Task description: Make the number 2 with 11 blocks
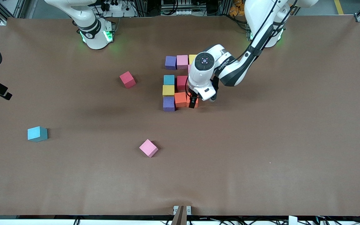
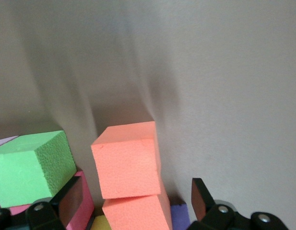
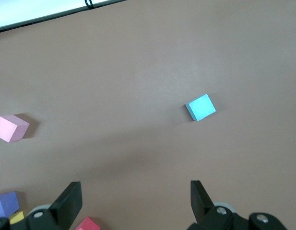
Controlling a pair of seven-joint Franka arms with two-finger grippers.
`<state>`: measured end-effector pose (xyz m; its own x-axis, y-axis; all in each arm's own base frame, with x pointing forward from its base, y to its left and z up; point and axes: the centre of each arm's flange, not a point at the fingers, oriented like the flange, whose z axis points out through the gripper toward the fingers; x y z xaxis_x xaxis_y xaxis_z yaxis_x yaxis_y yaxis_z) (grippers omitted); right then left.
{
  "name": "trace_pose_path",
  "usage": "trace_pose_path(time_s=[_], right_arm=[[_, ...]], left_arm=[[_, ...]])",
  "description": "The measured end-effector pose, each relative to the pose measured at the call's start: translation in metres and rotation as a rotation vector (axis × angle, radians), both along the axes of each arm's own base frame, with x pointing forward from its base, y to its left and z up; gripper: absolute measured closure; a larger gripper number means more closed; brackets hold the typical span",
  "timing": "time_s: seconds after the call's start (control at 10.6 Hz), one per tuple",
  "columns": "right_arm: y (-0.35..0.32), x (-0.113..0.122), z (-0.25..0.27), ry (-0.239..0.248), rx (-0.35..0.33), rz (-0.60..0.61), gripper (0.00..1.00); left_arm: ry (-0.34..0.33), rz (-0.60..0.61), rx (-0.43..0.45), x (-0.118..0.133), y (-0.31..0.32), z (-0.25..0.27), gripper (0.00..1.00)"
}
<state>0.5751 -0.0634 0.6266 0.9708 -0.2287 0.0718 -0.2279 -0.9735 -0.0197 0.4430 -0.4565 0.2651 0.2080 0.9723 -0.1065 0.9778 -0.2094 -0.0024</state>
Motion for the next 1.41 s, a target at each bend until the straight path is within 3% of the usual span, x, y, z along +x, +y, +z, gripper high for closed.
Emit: trace_pose_path(time_s=[0.28,0.66,1.03,1.41], right_arm=[[0.007,0.001,0.000,-0.001,0.000,0.012,0.00],[0.009,0.001,0.002,-0.004,0.000,0.015,0.00],[0.013,0.001,0.004,-0.009,0.000,0.024,0.00],[0.016,0.002,0.006,-0.014,0.000,0.029,0.00]], left_arm=[[-0.071,-0.147,-0.002,0.024,0.025,0.057,0.00],[-0.161,-0.521,0.054,0.059,0.091,0.135,0.00],[-0.169,-0.915,0.140,0.078,0.172,0.200,0.00],[-0.196,-1.195,0.193,0.093,0.225,0.274,0.00]])
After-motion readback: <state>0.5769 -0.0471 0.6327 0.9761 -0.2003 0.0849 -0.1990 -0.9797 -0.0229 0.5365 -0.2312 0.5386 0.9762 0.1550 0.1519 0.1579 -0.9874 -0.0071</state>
